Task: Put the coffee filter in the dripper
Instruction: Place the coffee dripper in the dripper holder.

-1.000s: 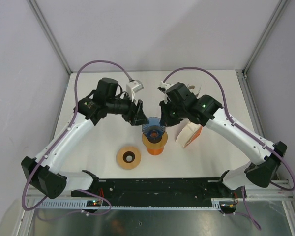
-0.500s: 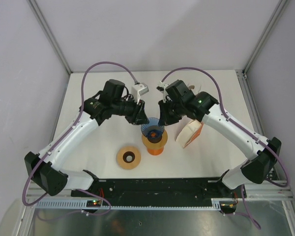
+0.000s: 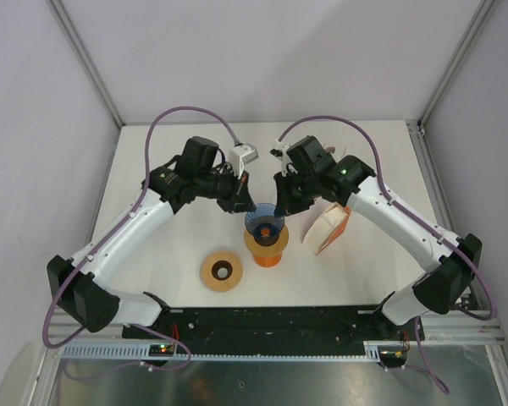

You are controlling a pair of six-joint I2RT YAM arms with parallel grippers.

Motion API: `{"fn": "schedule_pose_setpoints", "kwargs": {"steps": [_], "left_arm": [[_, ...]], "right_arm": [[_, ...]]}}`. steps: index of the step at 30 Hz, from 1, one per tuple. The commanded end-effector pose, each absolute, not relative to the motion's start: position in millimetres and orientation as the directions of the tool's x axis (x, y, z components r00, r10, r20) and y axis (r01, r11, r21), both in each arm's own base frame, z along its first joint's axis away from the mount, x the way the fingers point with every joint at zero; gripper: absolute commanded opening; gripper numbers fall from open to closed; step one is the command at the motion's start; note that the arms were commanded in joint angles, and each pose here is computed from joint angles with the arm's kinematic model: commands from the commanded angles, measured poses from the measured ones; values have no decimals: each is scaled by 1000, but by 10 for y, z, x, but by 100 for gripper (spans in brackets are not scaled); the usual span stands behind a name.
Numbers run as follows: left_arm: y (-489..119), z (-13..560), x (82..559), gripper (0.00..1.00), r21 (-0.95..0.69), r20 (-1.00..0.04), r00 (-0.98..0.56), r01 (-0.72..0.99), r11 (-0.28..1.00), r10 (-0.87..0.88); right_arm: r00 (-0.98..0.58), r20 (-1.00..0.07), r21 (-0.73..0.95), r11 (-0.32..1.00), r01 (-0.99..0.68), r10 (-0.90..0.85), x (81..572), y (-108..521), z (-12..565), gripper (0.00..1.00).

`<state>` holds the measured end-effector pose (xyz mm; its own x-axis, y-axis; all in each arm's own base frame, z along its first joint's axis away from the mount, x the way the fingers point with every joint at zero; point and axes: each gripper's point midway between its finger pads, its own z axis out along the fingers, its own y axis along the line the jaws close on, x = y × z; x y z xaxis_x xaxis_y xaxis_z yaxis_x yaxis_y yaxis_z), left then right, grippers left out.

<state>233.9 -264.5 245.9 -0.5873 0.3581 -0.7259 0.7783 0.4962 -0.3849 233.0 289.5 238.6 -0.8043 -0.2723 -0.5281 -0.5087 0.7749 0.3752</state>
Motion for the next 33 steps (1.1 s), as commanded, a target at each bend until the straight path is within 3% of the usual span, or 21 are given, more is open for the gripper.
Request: {"fn": "schedule_pose_setpoints", "kwargs": {"steps": [1,33], "left_arm": [[-2695,2504,2286,0,-394,-732,-577,793,464,363],[-2560,1935,2148,0,-400,-646,-617,775,490,449]], "right_arm": [[-784,-564,382,760,-526,-259,2433,2942,2457,0],[-801,-530,344,792,-504,-279,2422,2887,2093,0]]}}
